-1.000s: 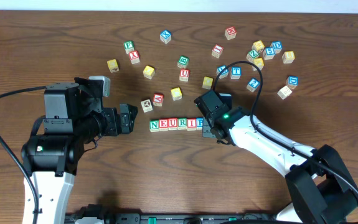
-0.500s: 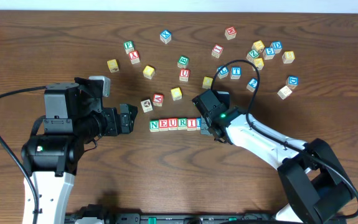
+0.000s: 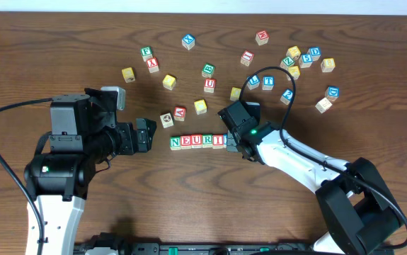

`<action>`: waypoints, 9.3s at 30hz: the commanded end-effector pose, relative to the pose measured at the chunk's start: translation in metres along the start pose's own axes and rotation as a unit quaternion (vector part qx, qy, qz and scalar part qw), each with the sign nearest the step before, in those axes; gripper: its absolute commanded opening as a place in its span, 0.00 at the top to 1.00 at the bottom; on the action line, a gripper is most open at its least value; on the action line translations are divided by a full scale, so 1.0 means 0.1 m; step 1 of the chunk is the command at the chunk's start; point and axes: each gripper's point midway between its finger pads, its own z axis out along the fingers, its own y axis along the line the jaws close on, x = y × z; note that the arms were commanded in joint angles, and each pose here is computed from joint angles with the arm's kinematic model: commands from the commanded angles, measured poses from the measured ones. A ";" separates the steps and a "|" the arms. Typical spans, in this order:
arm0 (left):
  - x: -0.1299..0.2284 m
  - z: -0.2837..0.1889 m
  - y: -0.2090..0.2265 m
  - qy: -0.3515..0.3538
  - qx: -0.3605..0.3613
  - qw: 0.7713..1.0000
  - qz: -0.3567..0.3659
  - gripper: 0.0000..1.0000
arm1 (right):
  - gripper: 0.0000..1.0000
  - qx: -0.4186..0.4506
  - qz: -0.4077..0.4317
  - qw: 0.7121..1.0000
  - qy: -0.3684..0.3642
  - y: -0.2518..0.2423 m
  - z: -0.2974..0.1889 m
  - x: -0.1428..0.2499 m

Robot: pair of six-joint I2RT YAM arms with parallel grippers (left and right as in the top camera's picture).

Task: Spell out NEURIPS
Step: 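Carry the S block to the right of the P block, then lower the S block onto the table beside the P block, then open the right gripper and release the S block, then lift the right gripper and move it toward the back blocks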

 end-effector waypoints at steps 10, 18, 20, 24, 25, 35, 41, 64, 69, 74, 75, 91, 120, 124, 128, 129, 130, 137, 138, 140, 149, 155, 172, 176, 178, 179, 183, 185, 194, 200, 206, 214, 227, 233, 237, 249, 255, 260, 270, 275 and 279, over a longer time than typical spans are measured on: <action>-0.05 -0.05 -0.02 -0.010 0.004 1.000 0.007 0.02 | 0.73 0.013 0.010 1.000 -0.002 -0.04 0.11 0.01; -0.05 -0.05 -0.02 -0.010 0.004 1.000 0.007 0.02 | 0.74 0.015 0.010 1.000 0.000 -0.04 0.13 0.02; -0.05 -0.05 -0.02 -0.010 0.004 1.000 0.006 0.02 | 0.74 0.015 0.009 1.000 0.000 -0.04 0.13 0.02; -0.05 -0.05 -0.02 -0.010 0.004 1.000 0.006 0.02 | 0.74 0.016 0.009 1.000 0.001 -0.04 0.13 0.03; -0.05 -0.05 -0.02 -0.010 0.004 1.000 0.006 0.02 | 0.73 0.016 0.009 1.000 0.001 -0.04 0.13 0.03; -0.05 -0.05 -0.02 -0.010 0.004 1.000 0.006 0.02 | 0.73 0.021 0.007 1.000 0.012 -0.07 0.13 0.08; -0.05 -0.05 -0.02 -0.010 0.004 1.000 0.006 0.02 | 0.73 0.023 -0.003 1.000 0.016 -0.08 0.13 0.10; -0.05 -0.05 -0.02 -0.010 0.004 1.000 0.007 0.02 | 0.60 0.018 0.005 1.000 -0.013 -0.05 0.13 -0.04; -0.05 -0.05 -0.02 -0.010 0.004 1.000 0.006 0.02 | 0.59 0.021 0.005 0.999 -0.032 -0.08 0.14 -0.16; -0.05 -0.05 -0.02 -0.010 0.004 1.000 0.007 0.02 | 0.59 0.030 0.013 0.999 -0.042 -0.17 0.14 -0.25; -0.05 -0.05 -0.02 -0.010 0.004 1.000 0.006 0.02 | 0.59 0.033 0.015 0.998 -0.044 -0.19 0.14 -0.27; -0.05 -0.05 -0.02 -0.010 0.004 1.000 0.006 0.02 | 0.70 0.083 0.027 0.996 -0.007 -0.51 0.15 -0.15; -0.05 -0.05 -0.02 -0.010 0.004 1.000 0.007 0.02 | 0.72 0.090 0.046 0.993 0.068 -0.58 0.12 0.19; -0.05 -0.05 -0.02 -0.010 0.004 1.000 0.007 0.02 | 0.72 0.053 0.052 0.993 0.092 -0.44 0.12 0.27; -0.05 -0.05 -0.02 -0.010 0.004 1.000 0.006 0.02 | 0.72 0.039 0.059 0.993 0.096 -0.38 0.13 0.28; -0.05 -0.05 -0.02 -0.010 0.004 1.000 0.007 0.02 | 0.72 0.038 0.058 0.993 0.093 -0.37 0.13 0.27; -0.05 -0.05 -0.02 -0.010 0.004 1.000 0.007 0.02 | 0.72 0.037 0.058 0.994 0.089 -0.36 0.13 0.25; -0.05 -0.05 -0.02 -0.010 0.004 1.000 0.006 0.02 | 0.69 0.031 0.053 0.997 0.051 -0.30 0.15 0.10; -0.05 -0.05 -0.02 -0.010 0.004 1.000 0.006 0.02 | 0.69 0.029 0.052 0.997 0.047 -0.29 0.15 0.08; -0.05 -0.05 -0.02 -0.010 0.004 1.000 0.006 0.03 | 0.68 0.027 0.054 0.997 0.040 -0.28 0.16 0.04; -0.05 -0.05 -0.02 -0.010 0.004 1.000 0.007 0.02 | 0.66 0.011 0.036 0.999 0.020 -0.21 0.17 -0.06; -0.05 -0.05 -0.02 -0.010 0.004 1.000 0.006 0.02 | 0.65 -0.002 0.017 1.000 0.003 -0.15 0.17 -0.15; -0.05 -0.05 -0.02 -0.010 0.004 1.000 0.006 0.02 | 0.66 0.038 0.018 0.999 -0.012 -0.30 0.17 -0.19; -0.05 -0.05 -0.02 -0.010 0.004 1.000 0.006 0.02 | 0.65 0.052 0.021 0.998 -0.005 -0.36 0.16 -0.14; -0.05 -0.05 -0.02 -0.010 0.004 1.000 0.006 0.02 | 0.65 0.050 0.025 0.998 0.010 -0.37 0.16 -0.08; -0.05 -0.05 -0.02 -0.010 0.004 1.000 0.006 0.02 | 0.66 0.048 0.028 0.998 0.021 -0.36 0.16 -0.03; -0.05 -0.05 -0.02 -0.010 0.004 1.000 0.007 0.02 | 0.67 0.038 0.033 0.997 0.061 -0.34 0.15 0.14; -0.05 -0.05 -0.02 -0.010 0.004 1.000 0.007 0.02 | 0.68 0.031 0.035 0.996 0.076 -0.32 0.14 0.20; -0.05 -0.05 -0.02 -0.010 0.004 1.000 0.006 0.02 | 0.99 0.018 0.033 0.995 0.097 -0.28 0.12 0.28; -0.05 -0.05 -0.02 -0.010 0.004 1.000 0.006 0.02 | 0.99 -0.022 0.010 0.996 0.090 -0.05 0.12 0.28; -0.05 -0.05 -0.02 -0.010 0.004 1.000 0.007 0.02 | 0.97 -0.048 -0.023 0.996 0.072 0.24 0.06 0.34; -0.05 -0.05 -0.02 -0.010 0.004 1.000 0.006 0.02 | 0.98 -0.031 -0.024 0.997 0.062 0.19 0.07 0.32; -0.05 -0.05 -0.02 -0.010 0.004 1.000 0.006 0.02 | 0.97 -0.021 -0.024 0.998 0.044 0.16 0.08 0.25; -0.05 -0.05 -0.02 -0.010 0.004 1.000 0.007 0.02 | 0.97 -0.026 -0.024 0.999 0.038 0.19 0.08 0.22; -0.05 -0.05 -0.02 -0.010 0.004 1.000 0.006 0.02 | 0.97 -0.029 -0.024 0.999 0.035 0.21 0.08 0.20; -0.05 -0.05 -0.02 -0.010 0.004 1.000 0.006 0.02 | 0.97 -0.028 -0.027 0.999 0.036 0.20 0.08 0.21; -0.05 -0.05 -0.02 -0.010 0.004 1.000 0.007 0.02 | 0.99 0.018 -0.016 0.998 0.057 0.00 0.07 0.33; -0.05 -0.05 -0.02 -0.010 0.004 1.000 0.007 0.02 | 0.99 0.052 -0.011 0.997 0.049 -0.14 0.06 0.32; -0.05 -0.05 -0.02 -0.010 0.004 1.000 0.006 0.02 | 0.98 0.099 0.023 0.995 0.016 -0.44 0.08 0.07; -0.05 -0.05 -0.02 -0.010 0.004 1.000 0.006 0.02 | 0.99 0.106 0.045 0.993 0.021 -0.59 0.05 -0.09; -0.05 -0.05 -0.02 -0.010 0.004 1.000 0.006 0.02 | 0.99 0.093 0.028 0.995 0.019 -0.52 -0.05 -0.28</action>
